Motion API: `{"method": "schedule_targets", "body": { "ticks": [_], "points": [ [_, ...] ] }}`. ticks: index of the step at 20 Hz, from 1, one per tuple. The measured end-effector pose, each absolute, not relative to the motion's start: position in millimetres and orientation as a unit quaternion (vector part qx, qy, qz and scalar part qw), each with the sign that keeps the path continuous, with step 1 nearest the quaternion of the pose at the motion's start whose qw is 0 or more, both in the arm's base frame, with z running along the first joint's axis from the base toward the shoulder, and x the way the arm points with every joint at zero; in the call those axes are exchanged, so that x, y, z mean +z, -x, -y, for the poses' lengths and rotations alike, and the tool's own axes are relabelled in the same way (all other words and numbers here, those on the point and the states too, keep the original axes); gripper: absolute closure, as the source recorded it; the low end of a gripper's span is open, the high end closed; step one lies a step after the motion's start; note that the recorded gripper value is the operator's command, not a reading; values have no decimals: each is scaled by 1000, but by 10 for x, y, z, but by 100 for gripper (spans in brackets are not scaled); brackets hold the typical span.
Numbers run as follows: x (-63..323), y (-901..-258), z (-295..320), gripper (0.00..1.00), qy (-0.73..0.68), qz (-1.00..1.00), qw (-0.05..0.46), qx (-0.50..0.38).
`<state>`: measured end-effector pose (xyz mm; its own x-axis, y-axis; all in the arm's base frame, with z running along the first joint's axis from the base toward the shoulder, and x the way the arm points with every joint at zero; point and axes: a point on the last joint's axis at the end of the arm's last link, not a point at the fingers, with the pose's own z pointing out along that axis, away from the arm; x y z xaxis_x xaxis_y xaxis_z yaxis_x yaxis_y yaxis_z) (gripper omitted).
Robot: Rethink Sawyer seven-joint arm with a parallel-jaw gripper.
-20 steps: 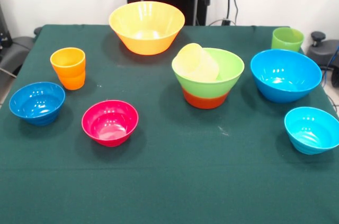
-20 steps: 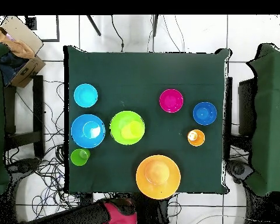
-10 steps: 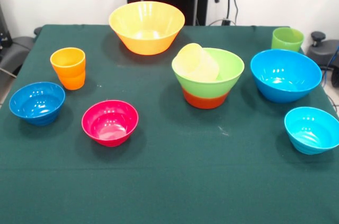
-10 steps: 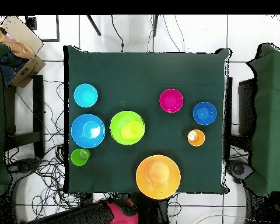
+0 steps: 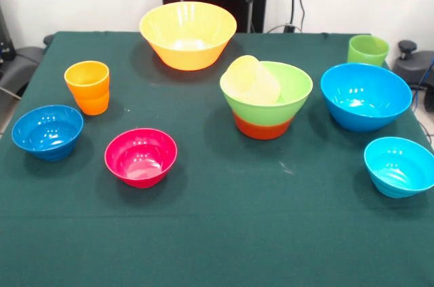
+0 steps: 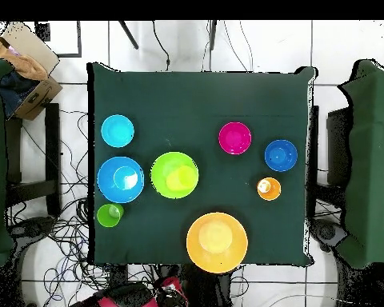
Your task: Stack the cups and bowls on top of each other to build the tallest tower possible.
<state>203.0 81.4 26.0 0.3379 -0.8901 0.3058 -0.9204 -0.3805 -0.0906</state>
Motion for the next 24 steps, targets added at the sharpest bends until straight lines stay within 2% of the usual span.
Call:
{"method": "schedule_targets", "body": {
  "ticks": [5, 11, 24],
  "points": [
    [391, -2078, -572, 0, -815, 540, 87, 191],
    [441, -2140, -328, 0, -793, 559, 105, 219],
    [312, -2236, -59, 0, -761, 601, 79, 233]
  ]
}}
